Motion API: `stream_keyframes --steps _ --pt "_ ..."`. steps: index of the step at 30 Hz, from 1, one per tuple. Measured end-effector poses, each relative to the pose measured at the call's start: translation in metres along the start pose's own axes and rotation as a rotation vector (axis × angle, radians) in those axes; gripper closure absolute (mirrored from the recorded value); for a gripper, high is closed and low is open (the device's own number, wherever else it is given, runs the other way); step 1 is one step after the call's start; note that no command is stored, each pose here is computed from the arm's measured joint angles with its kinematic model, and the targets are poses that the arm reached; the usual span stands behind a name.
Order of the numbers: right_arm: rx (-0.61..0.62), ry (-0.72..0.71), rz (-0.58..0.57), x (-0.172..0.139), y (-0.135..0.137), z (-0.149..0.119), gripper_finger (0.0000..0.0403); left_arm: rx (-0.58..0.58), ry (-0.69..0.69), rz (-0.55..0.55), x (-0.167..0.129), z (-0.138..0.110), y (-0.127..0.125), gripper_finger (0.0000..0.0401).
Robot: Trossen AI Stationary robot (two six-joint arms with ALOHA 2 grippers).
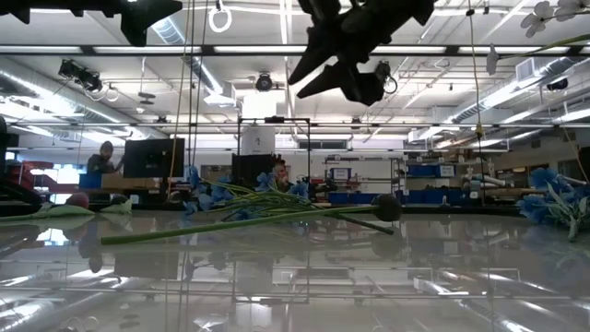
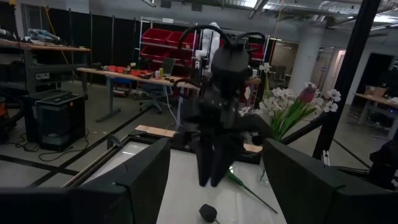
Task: Sort flowers into vase by color
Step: Put the red tulip into the transparent vase
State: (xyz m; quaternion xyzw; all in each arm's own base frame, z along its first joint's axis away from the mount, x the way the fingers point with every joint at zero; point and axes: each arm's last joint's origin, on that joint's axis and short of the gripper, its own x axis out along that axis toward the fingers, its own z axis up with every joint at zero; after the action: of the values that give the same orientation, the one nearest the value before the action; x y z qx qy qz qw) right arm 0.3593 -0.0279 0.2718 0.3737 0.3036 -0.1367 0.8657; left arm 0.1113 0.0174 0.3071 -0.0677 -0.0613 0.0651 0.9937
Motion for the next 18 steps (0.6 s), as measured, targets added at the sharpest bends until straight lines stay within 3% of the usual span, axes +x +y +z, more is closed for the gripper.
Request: stream_keyframes --steps 4,8,14,18 --pt "0.061 0.007 0.062 0.008 0.002 0.001 0.0288 0.000 -0.001 0.000 0.000 0.000 0.000 0.0140" --pt "0.039 -0.023 0.090 0.007 0.006 0.004 0.0288 -0.004 -0.042 -0.007 0.000 0.004 -0.001 0.0140" --pt "0.001 -0.064 0.099 0.006 0.010 0.004 0.0290 -0.225 -0.131 -0.035 0.001 0.013 -0.002 0.0140" --pt "0.072 -0.069 0.085 0.007 0.010 0.003 0.0301 -0.308 -0.145 -0.046 0.001 0.014 -0.002 0.0140"
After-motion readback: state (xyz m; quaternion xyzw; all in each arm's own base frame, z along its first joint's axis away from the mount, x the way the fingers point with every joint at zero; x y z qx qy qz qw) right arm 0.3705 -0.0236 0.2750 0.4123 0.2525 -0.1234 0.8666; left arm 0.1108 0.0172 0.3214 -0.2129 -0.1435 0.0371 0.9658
